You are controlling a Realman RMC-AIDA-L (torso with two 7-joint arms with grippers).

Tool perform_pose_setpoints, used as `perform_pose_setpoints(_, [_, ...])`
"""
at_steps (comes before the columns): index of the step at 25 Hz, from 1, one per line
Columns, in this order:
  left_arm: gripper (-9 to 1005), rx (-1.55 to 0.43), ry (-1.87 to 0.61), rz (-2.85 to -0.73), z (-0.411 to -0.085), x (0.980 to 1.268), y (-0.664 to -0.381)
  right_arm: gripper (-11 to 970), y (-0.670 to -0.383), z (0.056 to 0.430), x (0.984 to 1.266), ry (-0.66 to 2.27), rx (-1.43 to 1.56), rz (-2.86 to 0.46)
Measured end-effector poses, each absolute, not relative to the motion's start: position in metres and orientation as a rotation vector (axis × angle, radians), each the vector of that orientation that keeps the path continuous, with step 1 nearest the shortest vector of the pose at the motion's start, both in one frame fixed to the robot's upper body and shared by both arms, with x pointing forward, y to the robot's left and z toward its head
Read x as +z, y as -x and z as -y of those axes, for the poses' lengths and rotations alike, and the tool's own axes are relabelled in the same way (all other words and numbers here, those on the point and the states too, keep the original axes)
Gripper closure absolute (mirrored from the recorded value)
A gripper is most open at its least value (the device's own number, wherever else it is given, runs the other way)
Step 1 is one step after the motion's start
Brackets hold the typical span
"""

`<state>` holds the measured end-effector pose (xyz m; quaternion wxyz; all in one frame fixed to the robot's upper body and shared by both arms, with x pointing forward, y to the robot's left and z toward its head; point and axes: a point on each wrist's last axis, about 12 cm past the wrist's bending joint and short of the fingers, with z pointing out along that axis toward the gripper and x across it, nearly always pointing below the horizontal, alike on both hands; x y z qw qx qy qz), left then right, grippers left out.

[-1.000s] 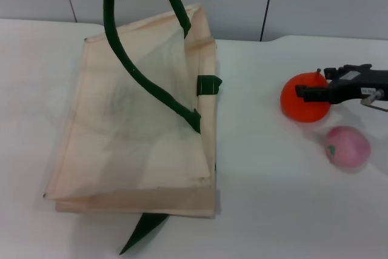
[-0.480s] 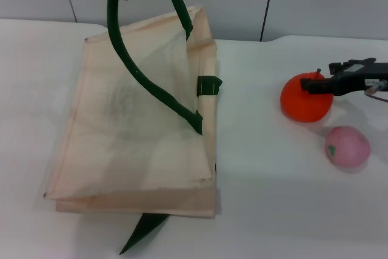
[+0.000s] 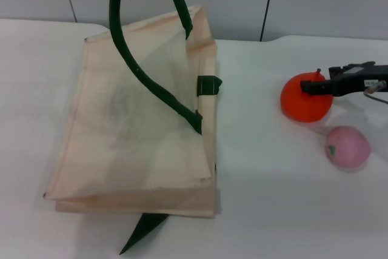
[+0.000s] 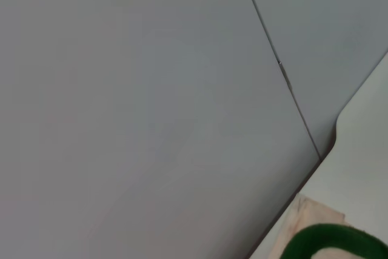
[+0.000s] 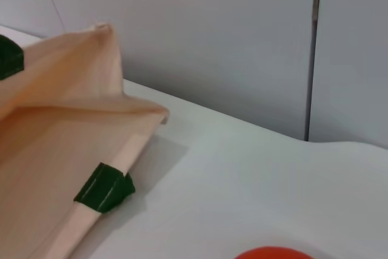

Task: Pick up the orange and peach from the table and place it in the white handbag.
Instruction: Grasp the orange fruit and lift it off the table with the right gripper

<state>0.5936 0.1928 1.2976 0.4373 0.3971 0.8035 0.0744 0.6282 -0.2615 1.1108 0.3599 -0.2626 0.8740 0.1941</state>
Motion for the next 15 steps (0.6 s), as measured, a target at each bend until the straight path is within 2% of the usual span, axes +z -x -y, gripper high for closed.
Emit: perform_pose_setpoints(15, [877, 0.179, -0.991, -1.989, -0.19, 1.3, -0.594, 139, -0.638, 0.253, 1.092, 0.664, 0.44, -2.305])
